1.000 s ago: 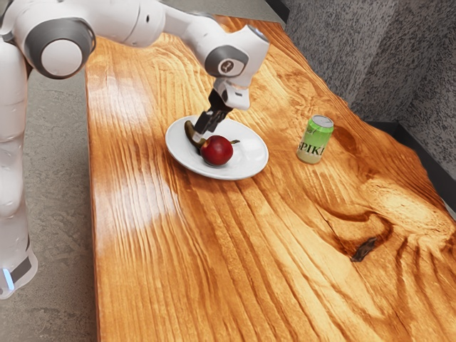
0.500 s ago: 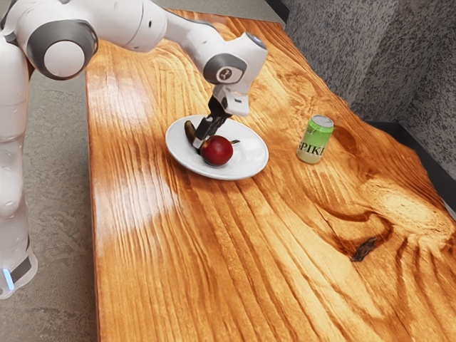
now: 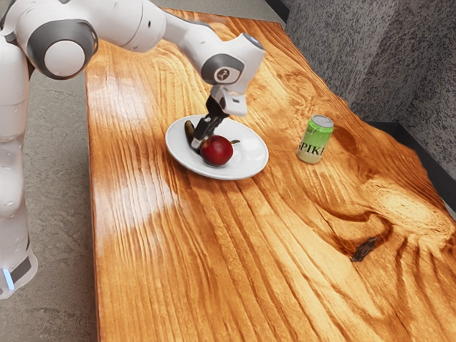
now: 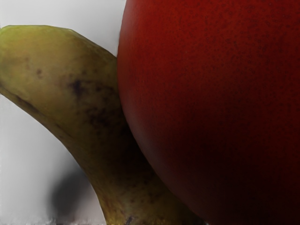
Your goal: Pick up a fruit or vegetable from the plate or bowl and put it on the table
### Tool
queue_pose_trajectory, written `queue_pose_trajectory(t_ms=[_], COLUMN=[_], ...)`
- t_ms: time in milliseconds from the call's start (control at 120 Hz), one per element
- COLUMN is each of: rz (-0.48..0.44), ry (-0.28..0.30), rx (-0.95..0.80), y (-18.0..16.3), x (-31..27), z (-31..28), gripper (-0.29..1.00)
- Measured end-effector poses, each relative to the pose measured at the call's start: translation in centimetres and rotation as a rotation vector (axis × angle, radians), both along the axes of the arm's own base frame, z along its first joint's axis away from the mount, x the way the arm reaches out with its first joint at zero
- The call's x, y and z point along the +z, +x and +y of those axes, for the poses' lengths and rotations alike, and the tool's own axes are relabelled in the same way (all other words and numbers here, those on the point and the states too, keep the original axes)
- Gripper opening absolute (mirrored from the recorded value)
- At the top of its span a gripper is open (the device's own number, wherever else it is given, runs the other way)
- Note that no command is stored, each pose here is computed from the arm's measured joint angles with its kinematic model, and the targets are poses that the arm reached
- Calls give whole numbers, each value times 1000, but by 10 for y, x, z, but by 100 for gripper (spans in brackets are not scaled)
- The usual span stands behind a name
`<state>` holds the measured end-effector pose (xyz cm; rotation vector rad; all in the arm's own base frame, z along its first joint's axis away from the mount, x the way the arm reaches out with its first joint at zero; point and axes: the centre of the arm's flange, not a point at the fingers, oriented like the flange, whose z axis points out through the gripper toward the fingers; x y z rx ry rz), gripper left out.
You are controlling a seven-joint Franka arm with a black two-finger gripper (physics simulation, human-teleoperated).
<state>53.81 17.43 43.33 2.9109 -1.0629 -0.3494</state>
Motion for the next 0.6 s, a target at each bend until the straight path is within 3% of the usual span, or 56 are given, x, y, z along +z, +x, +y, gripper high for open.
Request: queue_pose_trajectory(t_ms=[350, 508, 600], rz=[5, 5, 1], ry=[-1, 1, 4], rx=[6, 18, 33], y=[-1, -3, -4], x=[-5, -7, -7], z=[-1, 0, 3], gripper=[70, 41, 37])
